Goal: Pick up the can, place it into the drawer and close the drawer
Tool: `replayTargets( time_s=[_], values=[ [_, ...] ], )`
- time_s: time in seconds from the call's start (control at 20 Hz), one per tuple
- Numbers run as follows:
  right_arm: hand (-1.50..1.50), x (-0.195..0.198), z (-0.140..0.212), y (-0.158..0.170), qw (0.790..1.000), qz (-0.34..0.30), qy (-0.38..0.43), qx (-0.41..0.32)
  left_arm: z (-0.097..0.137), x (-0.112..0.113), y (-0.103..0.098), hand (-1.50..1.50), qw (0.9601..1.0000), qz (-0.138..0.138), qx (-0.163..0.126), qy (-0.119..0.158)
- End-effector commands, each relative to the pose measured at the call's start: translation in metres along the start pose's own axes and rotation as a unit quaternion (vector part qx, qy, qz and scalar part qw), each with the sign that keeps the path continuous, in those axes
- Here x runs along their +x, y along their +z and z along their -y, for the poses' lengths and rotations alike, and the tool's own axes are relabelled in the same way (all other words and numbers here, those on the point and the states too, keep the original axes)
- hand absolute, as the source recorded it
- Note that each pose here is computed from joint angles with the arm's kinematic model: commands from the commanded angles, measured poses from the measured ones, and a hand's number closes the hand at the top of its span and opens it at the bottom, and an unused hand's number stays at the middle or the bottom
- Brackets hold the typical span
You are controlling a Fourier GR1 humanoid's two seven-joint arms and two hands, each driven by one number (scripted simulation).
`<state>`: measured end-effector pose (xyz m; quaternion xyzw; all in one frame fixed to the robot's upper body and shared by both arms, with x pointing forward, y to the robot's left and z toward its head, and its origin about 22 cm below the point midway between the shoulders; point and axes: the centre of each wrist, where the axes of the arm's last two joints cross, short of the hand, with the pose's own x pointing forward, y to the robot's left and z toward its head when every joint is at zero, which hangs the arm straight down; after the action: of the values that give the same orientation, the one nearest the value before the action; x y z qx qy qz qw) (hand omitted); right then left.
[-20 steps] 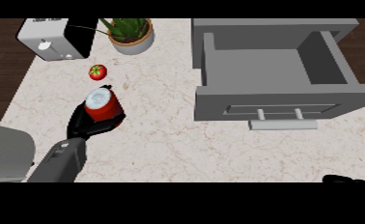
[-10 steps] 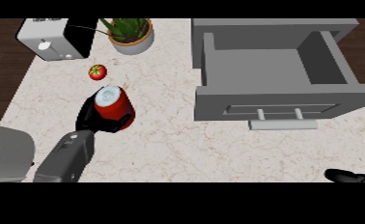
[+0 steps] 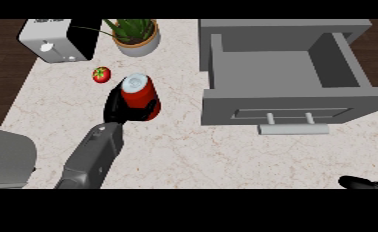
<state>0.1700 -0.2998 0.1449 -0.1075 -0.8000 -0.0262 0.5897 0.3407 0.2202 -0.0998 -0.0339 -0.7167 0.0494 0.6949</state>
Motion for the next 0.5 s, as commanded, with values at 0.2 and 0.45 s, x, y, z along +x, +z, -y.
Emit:
replayTargets(
  time_s=[0.2, 0.45],
  values=[
    [-1.5, -0.017, -0.007, 0.006, 1.0, 0.001, 0.009, -0.005, 0.049, 0.045, -0.039, 1.5, 0.9991, 0.014, -0.04, -0.004],
    [-1.5, 0.001, 0.014, 0.002, 1.0, 0.002, 0.016, -0.018, 0.069, 0.091, -0.058, 1.5, 0.9961, 0.043, -0.069, -0.035]
  ],
)
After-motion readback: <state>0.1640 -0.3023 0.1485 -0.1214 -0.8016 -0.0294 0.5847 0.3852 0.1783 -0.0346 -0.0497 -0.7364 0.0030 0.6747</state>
